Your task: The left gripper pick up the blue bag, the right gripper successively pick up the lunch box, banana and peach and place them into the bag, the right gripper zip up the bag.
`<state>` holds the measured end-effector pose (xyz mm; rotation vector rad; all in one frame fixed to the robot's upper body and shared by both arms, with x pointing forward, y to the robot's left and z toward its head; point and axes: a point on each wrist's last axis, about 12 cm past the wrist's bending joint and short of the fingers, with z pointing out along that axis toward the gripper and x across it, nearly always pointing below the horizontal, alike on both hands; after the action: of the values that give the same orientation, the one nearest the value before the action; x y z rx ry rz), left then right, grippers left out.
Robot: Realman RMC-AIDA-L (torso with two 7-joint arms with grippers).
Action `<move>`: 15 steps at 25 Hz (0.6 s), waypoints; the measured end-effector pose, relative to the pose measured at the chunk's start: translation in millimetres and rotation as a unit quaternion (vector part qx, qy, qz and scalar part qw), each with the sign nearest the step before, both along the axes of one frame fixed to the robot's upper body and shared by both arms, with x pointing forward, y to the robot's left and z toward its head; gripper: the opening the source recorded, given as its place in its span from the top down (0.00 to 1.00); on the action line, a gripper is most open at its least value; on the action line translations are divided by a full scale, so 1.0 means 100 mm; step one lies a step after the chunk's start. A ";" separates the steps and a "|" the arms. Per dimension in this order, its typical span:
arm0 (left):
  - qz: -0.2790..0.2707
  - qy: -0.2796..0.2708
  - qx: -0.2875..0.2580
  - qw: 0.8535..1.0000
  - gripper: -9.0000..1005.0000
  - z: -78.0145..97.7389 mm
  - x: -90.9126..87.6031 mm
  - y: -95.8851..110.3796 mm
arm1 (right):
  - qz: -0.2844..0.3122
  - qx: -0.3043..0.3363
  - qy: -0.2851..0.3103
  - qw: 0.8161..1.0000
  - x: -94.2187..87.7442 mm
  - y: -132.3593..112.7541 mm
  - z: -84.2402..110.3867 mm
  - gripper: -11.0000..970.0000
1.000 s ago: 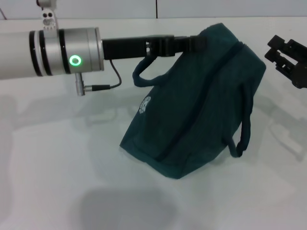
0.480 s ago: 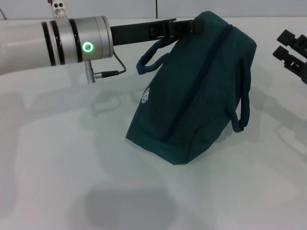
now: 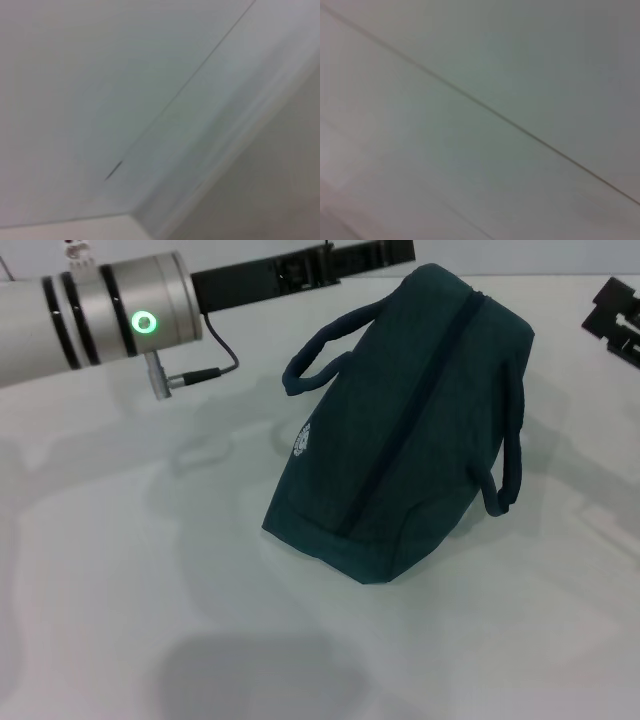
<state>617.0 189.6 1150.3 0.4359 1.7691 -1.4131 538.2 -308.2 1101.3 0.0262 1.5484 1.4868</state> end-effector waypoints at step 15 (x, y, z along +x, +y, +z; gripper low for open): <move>-0.101 -0.110 -0.024 0.989 0.12 0.48 -0.36 0.50 | 0.095 -0.169 -0.235 0.952 -0.05 0.22 0.22 0.10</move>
<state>581.4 239.5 1198.3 0.7338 1.5441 -1.4797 533.6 -286.0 1123.3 -0.6480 1.4119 1.2321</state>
